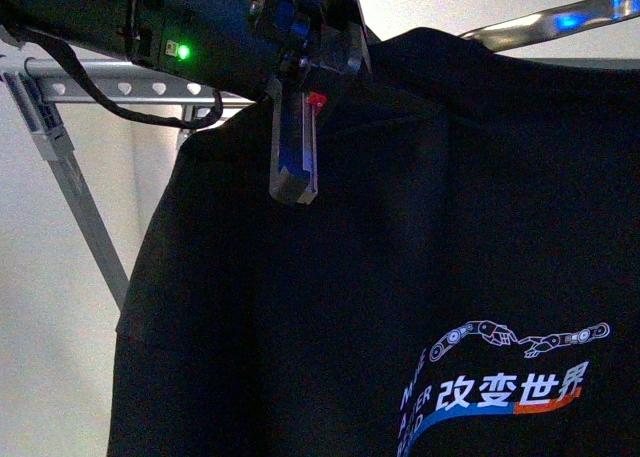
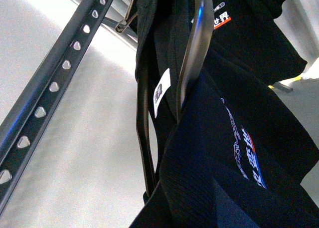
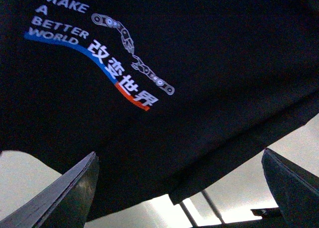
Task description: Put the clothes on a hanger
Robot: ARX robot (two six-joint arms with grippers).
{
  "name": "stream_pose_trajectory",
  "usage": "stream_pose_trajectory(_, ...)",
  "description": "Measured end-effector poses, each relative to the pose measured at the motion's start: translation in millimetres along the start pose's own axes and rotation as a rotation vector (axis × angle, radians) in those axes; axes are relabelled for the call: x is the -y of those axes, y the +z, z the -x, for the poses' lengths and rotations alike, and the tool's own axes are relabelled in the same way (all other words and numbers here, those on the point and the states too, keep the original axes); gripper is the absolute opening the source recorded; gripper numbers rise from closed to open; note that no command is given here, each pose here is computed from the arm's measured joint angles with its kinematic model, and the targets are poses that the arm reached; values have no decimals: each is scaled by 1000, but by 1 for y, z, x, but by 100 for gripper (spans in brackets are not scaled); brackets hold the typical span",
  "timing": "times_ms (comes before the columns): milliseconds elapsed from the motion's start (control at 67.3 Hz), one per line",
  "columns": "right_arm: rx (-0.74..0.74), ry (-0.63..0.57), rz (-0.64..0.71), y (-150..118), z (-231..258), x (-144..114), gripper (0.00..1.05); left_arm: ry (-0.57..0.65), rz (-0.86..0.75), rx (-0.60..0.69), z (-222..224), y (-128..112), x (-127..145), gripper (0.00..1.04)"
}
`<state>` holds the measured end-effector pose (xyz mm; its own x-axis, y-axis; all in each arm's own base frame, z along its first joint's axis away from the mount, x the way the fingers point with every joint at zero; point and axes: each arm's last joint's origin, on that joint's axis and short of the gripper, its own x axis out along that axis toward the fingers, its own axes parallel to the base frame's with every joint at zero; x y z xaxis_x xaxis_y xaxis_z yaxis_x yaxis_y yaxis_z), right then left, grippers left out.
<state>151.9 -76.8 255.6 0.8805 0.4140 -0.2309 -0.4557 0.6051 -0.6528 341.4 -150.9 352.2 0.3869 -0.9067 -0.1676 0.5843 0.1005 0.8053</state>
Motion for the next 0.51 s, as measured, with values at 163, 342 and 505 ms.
stream_pose_trajectory(163,-5,105,177,8,-15,29,97,-1,0,1,0,0,0,4)
stream_pose_trajectory(342,-47,111,456,31,-53,64,97,-1,-1,3,0,1,0,4)
stream_pose_trajectory(505,-15,89,550,64,-80,92,97,0,-1,2,0,0,0,4)
